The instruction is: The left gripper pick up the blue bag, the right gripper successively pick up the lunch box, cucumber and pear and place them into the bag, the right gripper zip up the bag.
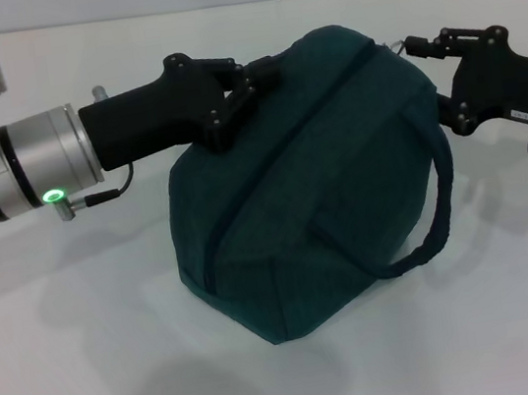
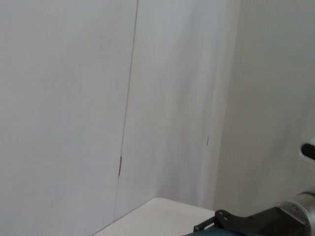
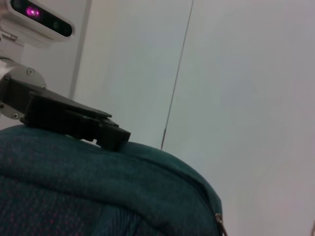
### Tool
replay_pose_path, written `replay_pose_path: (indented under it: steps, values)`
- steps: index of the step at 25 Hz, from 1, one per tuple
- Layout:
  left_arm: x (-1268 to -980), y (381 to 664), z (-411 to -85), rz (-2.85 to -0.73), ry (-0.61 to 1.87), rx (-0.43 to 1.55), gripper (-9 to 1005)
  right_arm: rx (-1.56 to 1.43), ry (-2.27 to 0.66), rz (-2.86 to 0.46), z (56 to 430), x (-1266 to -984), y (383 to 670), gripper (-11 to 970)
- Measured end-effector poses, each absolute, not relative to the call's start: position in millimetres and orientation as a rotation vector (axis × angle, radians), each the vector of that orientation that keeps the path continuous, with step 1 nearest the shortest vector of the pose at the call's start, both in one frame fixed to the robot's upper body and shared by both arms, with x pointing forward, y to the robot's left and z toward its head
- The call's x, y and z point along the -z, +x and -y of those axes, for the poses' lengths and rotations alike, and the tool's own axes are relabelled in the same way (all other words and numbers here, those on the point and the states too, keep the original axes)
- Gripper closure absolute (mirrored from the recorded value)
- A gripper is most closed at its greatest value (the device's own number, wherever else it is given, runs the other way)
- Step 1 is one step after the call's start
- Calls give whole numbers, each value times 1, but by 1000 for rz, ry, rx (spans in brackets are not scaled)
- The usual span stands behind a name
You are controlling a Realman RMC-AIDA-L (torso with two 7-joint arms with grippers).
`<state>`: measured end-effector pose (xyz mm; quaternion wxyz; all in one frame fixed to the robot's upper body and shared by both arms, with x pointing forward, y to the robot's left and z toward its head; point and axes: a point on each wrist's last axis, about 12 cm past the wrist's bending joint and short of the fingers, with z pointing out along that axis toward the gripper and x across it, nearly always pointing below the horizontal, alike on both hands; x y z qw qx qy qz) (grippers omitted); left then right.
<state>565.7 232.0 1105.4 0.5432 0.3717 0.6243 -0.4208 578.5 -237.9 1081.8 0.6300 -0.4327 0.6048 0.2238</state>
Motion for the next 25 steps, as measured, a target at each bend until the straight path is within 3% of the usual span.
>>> replay_pose_path:
  steps: [14, 25]
  values:
    - [-1104, 564, -234, -1486, 872, 998, 985, -491, -925, -1387, 248, -1084, 578, 536]
    - [-1104, 564, -233, -1485, 876, 1000, 985, -496, -986, -1373, 233, -1088, 586, 536]
